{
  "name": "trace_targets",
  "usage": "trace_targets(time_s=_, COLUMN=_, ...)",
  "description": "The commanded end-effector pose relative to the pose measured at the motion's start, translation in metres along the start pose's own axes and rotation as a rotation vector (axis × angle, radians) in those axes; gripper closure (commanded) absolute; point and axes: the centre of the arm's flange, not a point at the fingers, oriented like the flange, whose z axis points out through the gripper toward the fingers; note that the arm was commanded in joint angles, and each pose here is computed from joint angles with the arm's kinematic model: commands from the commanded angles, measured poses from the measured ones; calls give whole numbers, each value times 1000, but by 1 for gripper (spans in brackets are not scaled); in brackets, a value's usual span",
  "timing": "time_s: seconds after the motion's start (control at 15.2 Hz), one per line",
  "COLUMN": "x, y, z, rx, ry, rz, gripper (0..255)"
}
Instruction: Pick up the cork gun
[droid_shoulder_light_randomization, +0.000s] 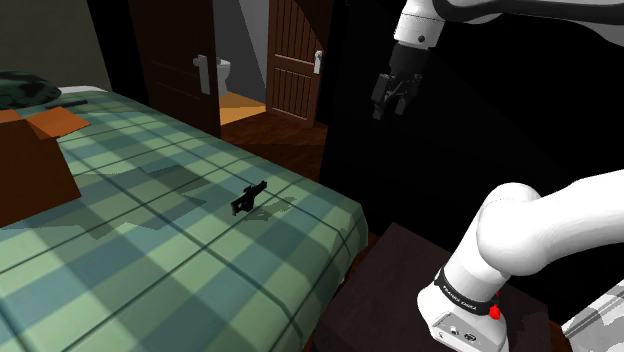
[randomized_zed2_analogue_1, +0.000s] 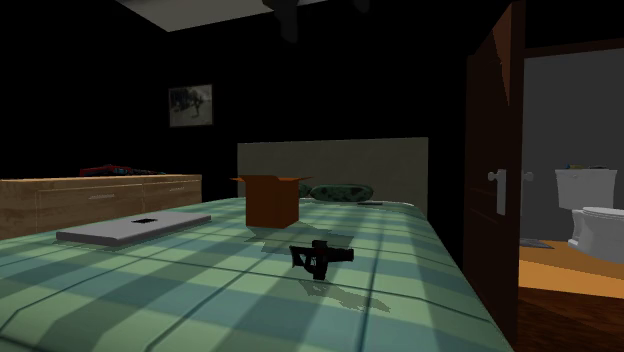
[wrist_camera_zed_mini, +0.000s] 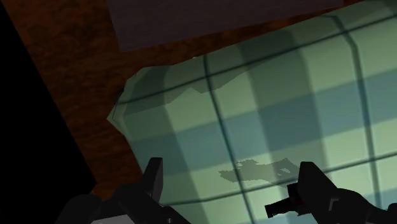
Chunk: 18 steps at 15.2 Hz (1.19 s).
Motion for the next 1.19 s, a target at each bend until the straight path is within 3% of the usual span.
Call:
trace_targets(time_s=0.0, x=0, y=0, z=0, rx=0, ry=0, rz=0, gripper=0)
trace_targets(time_s=1.12, x=86, y=-140, z=148, rx=28, ry=-32, rz=477, gripper=0)
